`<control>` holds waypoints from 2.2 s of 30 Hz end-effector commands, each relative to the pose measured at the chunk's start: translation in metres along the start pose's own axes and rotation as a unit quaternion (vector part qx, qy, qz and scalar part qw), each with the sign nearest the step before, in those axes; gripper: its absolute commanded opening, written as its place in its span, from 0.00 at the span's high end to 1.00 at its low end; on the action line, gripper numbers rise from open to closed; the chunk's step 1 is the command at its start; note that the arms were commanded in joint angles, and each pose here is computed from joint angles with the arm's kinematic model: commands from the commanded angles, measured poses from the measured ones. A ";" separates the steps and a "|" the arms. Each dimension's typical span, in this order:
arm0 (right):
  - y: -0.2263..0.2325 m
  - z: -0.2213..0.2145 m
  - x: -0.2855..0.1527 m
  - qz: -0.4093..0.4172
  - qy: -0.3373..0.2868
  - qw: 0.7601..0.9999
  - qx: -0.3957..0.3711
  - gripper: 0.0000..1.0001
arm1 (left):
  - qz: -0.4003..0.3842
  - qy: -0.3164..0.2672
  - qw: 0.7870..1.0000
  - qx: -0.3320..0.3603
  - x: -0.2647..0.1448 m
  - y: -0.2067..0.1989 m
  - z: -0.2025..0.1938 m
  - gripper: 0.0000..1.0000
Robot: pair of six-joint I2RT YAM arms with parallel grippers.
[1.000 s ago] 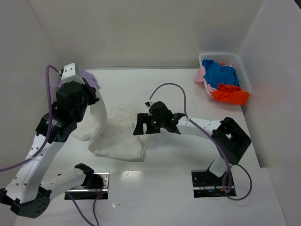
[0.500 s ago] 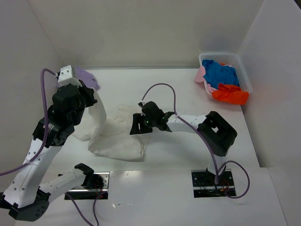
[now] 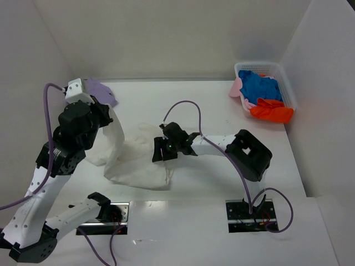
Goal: Fold and stack the t-shirts
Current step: Flatten out the tshirt
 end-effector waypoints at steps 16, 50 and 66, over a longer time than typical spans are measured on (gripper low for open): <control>0.021 0.023 -0.019 -0.023 -0.057 0.998 -0.005 1.00 | 0.011 -0.035 0.999 -0.020 -0.006 0.005 0.010 1.00; -0.013 0.215 -0.495 -0.348 -0.625 0.697 0.041 1.00 | 0.189 -0.281 0.941 -0.009 0.009 -0.026 0.136 1.00; -0.072 0.187 -0.481 -0.424 -0.592 0.677 0.104 1.00 | 0.183 -0.194 0.964 -0.012 0.102 0.022 0.117 1.00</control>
Point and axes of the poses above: each gripper's point midway between its finger pads, its own x axis out along the fingers, its own y axis along the line the jaws close on, z = x × y, the point moved 8 cm from there along -x, back along the fingers, and after that the axes turned 9 degrees about -x, right-handed, at the moved point
